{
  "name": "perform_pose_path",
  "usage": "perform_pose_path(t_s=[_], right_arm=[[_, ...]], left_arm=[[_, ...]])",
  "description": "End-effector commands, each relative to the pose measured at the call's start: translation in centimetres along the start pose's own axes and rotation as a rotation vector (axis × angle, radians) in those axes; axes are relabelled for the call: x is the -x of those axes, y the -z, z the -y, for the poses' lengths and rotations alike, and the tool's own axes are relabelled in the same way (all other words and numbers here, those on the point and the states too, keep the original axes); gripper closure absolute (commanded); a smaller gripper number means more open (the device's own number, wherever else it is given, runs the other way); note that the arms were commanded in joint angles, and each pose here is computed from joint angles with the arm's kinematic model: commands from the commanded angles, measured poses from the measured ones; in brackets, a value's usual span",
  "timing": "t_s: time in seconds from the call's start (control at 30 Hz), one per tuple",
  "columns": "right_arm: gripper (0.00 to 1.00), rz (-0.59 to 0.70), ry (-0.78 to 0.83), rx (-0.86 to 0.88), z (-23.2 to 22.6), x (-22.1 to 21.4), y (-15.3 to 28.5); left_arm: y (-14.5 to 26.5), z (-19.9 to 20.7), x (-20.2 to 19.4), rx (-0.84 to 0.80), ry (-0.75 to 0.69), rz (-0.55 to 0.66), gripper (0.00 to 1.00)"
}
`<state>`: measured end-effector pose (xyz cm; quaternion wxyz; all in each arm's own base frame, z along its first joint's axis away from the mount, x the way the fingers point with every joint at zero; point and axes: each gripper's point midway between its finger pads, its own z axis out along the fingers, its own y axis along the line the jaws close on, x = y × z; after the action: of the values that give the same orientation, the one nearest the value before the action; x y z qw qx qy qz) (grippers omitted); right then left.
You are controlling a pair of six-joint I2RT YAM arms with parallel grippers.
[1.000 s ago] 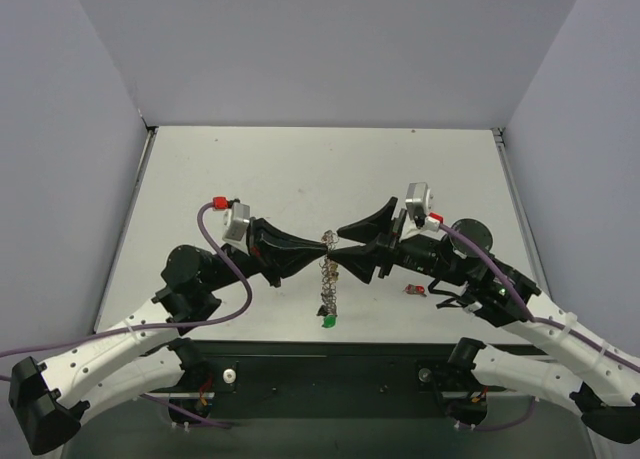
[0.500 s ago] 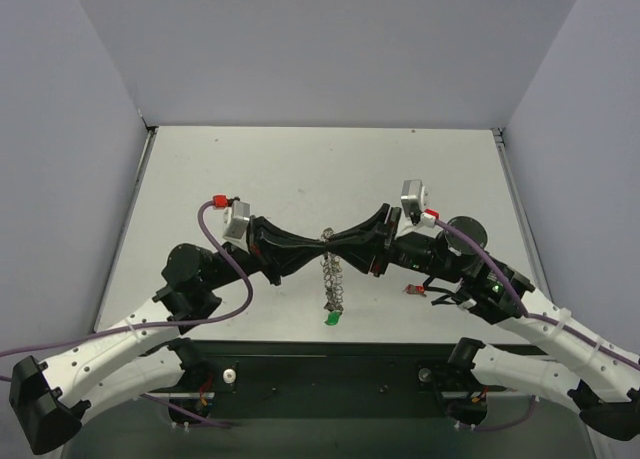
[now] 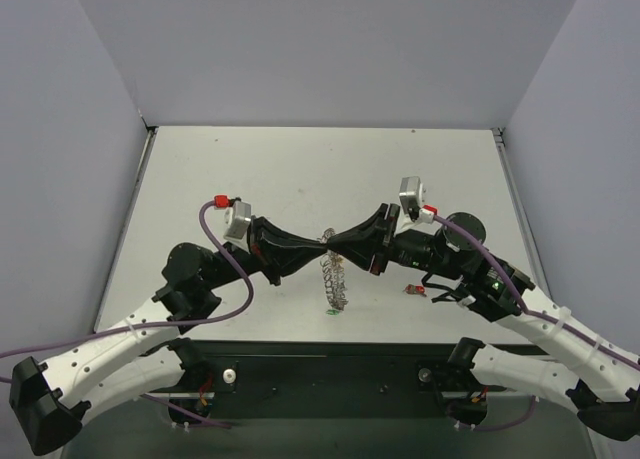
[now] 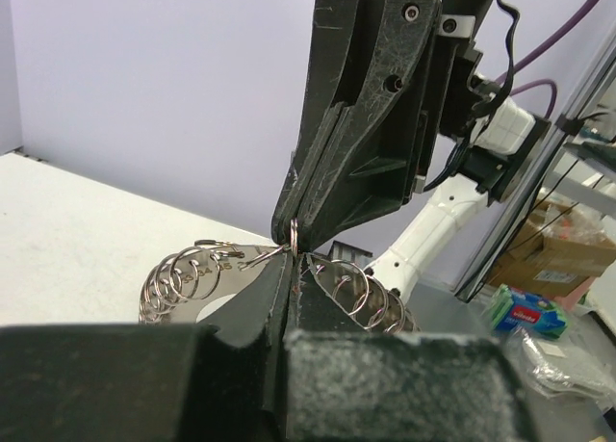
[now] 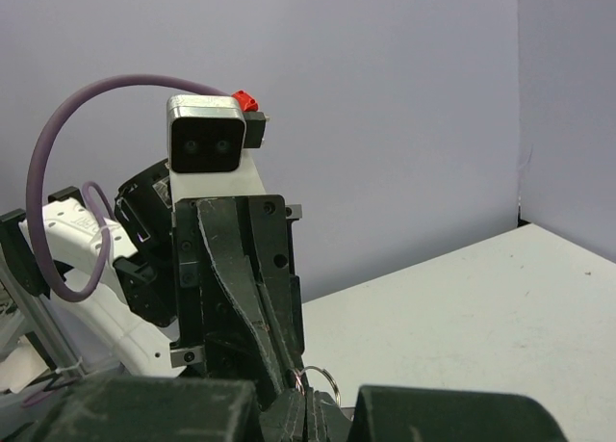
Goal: Put the keys on the keyring
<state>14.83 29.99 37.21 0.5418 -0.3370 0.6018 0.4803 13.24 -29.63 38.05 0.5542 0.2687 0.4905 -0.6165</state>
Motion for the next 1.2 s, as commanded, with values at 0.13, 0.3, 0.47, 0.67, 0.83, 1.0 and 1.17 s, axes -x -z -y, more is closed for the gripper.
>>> perform_pose_path(t_s=[0.13, 0.3, 0.47, 0.67, 0.83, 1.0, 1.17], right_arm=[[1.0, -0.026, 0.045, 0.053, -0.8, 1.0, 0.1], [1.0, -0.07, 0.046, 0.05, -0.7, 0.3, 0.7], [1.0, -0.134, 0.066, 0.043, -0.5, -0.3, 1.4], [1.0, -0.248, 0.068, 0.066, -0.6, -1.8, 1.6], [1.0, -0.302, 0.084, 0.118, -1.3, -2.1, 1.9], [1.0, -0.364, 0.098, 0.154, -1.7, -2.7, 2.4], [1.0, -0.416, 0.117, 0.17, -1.7, -3.2, 2.8]], left_arm=[[0.3, 3.0, 2.4, -0.076, -0.084, -0.015, 0.64], [0.9, 2.6, 1.9, -0.03, -0.106, -0.096, 0.52], [1.7, 2.0, 2.0, 0.032, -0.151, -0.156, 0.5], [2.1, 1.4, 1.0, 0.071, -0.164, -0.291, 0.49], [1.2, 2.3, -0.7, -0.032, -0.126, -0.419, 0.49], [0.5, 2.2, -2.2, -0.079, -0.084, -0.498, 0.5], [0.5, 1.9, -2.5, -0.071, -0.087, -0.534, 0.5]])
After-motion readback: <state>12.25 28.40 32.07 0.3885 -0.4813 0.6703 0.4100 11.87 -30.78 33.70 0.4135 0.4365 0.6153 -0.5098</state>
